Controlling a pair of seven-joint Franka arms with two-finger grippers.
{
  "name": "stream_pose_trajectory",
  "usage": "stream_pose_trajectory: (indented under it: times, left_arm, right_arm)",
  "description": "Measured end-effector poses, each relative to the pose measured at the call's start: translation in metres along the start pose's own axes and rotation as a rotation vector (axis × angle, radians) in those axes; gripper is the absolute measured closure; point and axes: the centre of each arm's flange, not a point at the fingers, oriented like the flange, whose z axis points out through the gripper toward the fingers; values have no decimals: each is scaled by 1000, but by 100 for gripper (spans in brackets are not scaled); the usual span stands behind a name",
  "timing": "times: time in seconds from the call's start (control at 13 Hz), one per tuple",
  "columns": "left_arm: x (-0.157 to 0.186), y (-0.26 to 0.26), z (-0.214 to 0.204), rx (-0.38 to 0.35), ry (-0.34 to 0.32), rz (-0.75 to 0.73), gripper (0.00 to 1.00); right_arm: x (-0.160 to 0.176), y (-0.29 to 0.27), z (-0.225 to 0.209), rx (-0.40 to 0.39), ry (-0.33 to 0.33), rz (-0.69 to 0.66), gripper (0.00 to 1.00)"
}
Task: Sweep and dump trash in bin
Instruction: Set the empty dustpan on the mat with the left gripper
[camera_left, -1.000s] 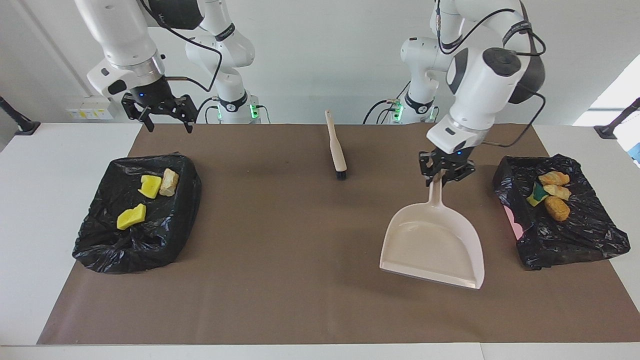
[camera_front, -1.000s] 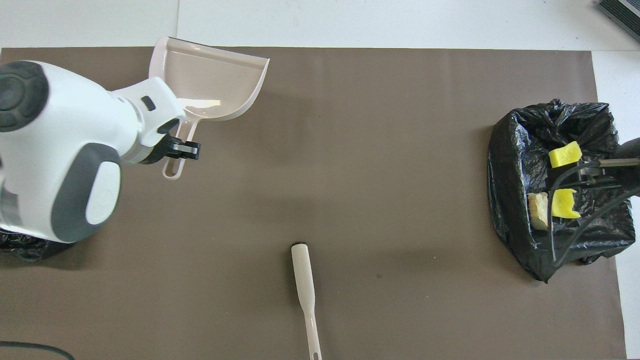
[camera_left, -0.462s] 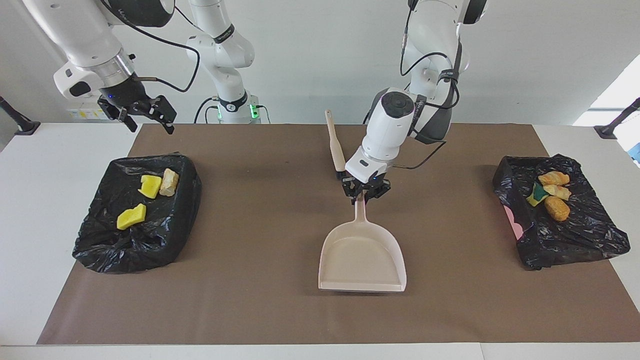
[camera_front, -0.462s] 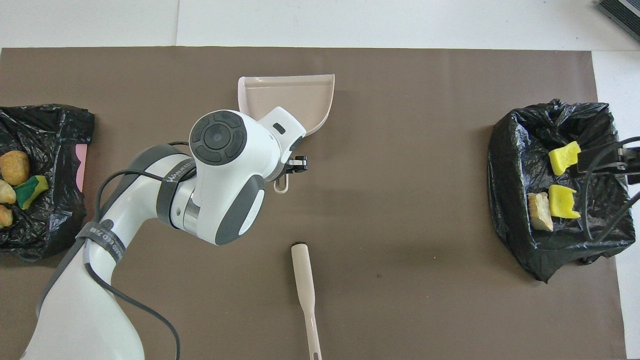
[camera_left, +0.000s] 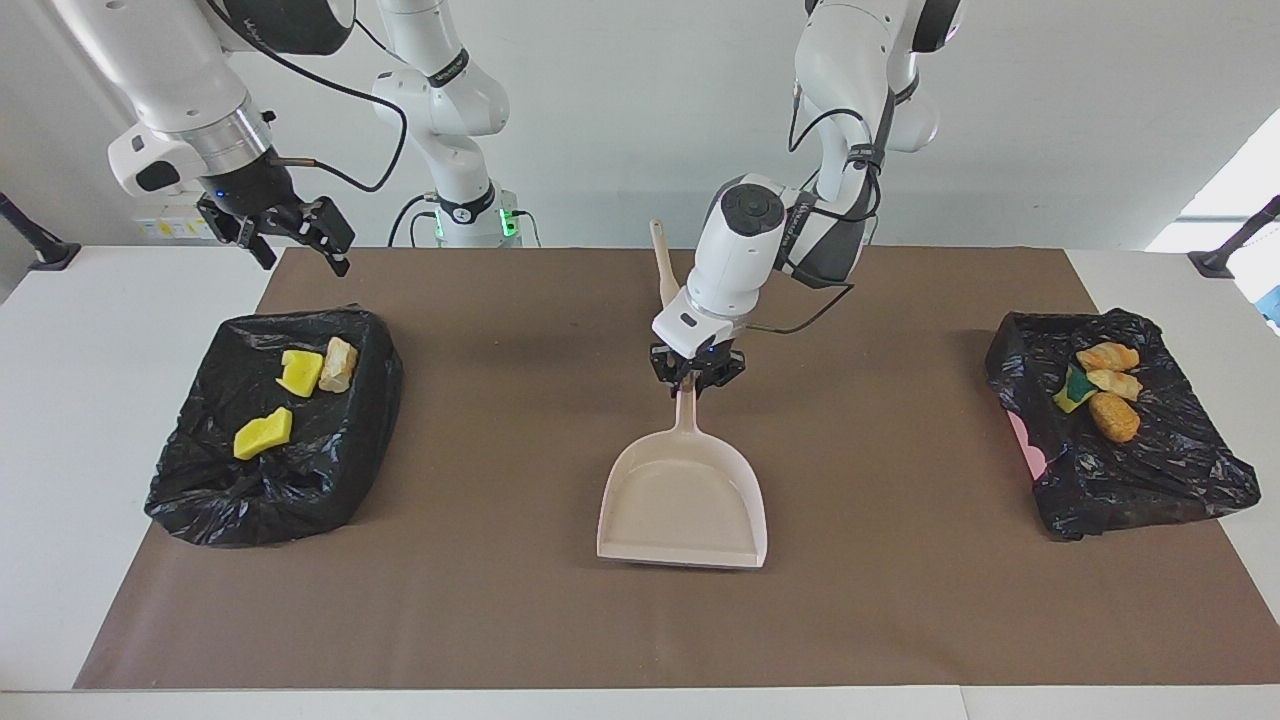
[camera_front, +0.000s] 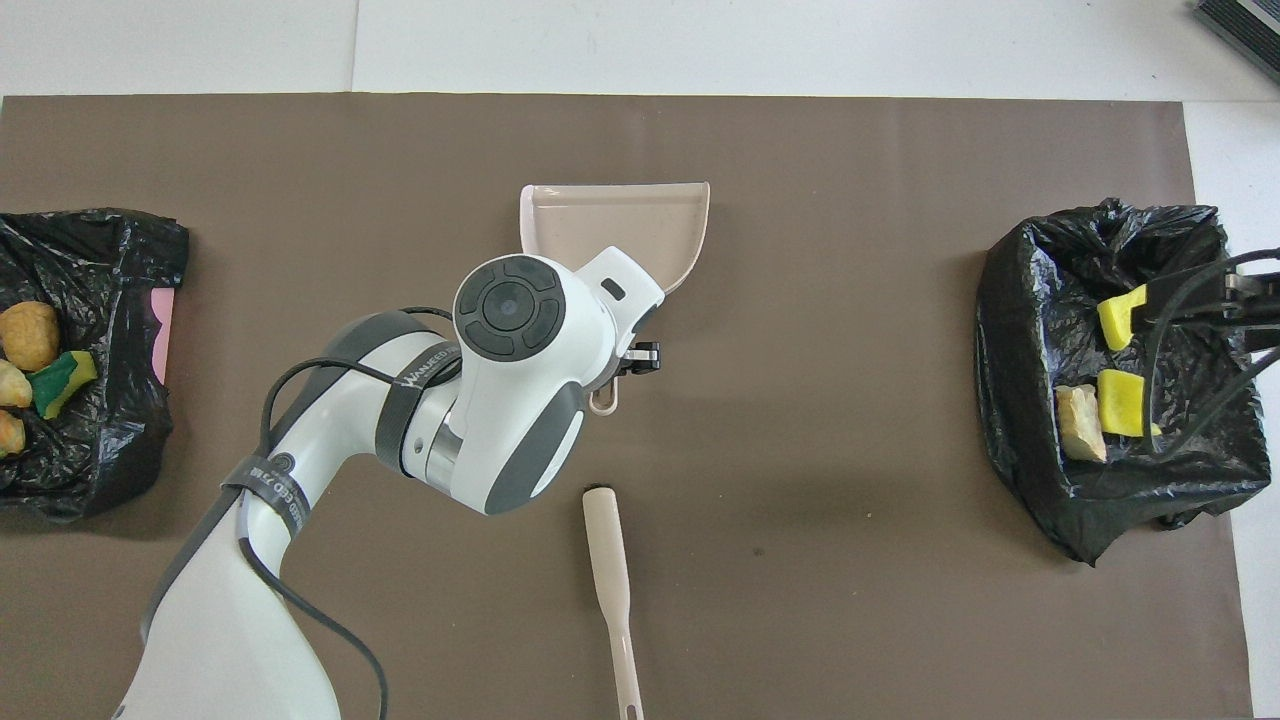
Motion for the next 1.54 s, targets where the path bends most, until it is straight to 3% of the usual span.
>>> stream_pose_trajectory:
  times: [0.46,0.54,0.85,0.92,1.23,1.54]
  left_arm:
    - [-9,17,33,14,-17,-77,68]
    - [-8,17,33,12,-13,-85,63]
    - [9,2,18,7,18,-170,10]
    - [18,-12,8,6,25,-198,1]
    - [47,-87,-29,54,10,-242,0]
    - [45,-143,-41,110,-116,-153,0]
  right_arm:
    - [11,-7,-2,-9,78,-14,0]
    - [11,-7,-2,-9,78,-15,0]
    - [11,-10,1,-9,70,-19,0]
    - [10,-10,1,-10,66,-19,0]
    - [10,-9,1,-10,64,-19,0]
    - [10,-9,1,-10,64,-19,0]
